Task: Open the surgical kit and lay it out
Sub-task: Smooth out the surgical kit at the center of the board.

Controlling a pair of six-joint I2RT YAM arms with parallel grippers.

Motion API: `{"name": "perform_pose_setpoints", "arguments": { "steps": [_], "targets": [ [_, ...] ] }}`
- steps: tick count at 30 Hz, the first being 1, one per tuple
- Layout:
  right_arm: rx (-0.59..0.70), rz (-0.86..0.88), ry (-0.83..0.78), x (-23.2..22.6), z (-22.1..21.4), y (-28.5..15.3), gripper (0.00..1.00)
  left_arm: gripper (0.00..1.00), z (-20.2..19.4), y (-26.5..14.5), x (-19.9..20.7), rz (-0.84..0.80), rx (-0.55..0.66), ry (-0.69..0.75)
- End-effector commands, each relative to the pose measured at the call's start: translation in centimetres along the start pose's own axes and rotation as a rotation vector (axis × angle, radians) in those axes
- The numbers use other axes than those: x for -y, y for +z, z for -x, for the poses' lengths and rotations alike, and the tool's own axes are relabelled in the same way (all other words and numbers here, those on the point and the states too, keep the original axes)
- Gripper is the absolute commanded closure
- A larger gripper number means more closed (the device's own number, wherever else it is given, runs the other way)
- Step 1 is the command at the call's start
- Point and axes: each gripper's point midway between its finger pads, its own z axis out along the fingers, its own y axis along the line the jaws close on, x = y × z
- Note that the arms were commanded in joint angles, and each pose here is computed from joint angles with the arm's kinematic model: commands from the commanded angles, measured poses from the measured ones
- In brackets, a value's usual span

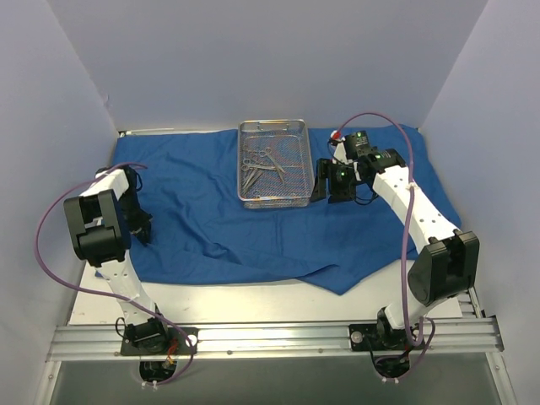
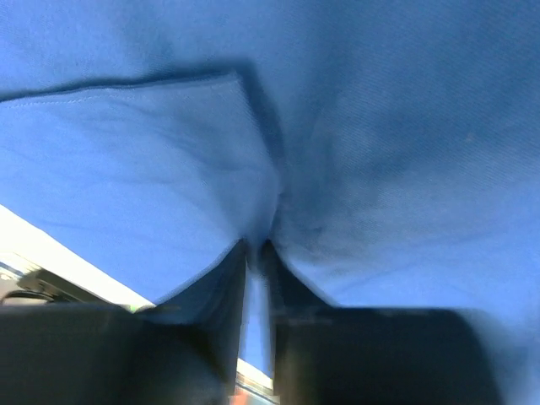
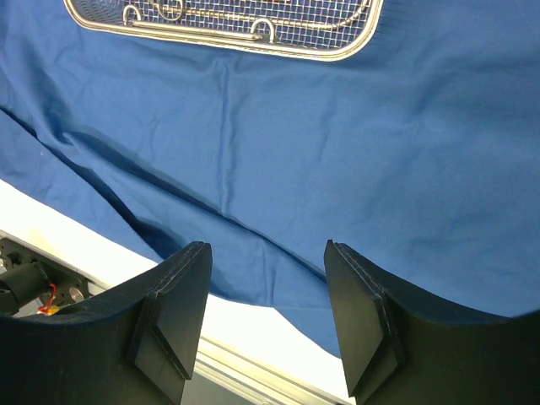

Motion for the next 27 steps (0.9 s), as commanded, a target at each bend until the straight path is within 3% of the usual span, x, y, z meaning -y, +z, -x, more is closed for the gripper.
{"name": "perform_pose_setpoints", "arguments": {
  "steps": [1,3,12,17,27],
  "targets": [
    [0.015,0.021,-0.012,-0.5,-0.1,-1.0,0.44,0.9,0.0,-0.2,-0.7,0.0,0.01,0.004],
    [0.021,0.024,-0.011,-0.7,0.0,-1.1,0.44,0.97,0.1,-1.0,-1.4,0.006,0.03,-0.002],
    [-0.013,0.088,-0.073,-3.9,-1.5,-1.1,0.44,0.98,-0.6,-6.7,-8.4,0.01,0.134,-0.073],
    [-0.049,0.135,-0.209,-8.1,-3.6,-0.6,0.44,0.98,-0.2,-9.4,-12.3,-0.038,0.22,-0.152],
    [-0.09,0.176,-0.301,-11.2,-6.4,-0.7,0.44,0.98,-4.3,-9.4,-17.1,-0.053,0.213,-0.287]
  ]
}}
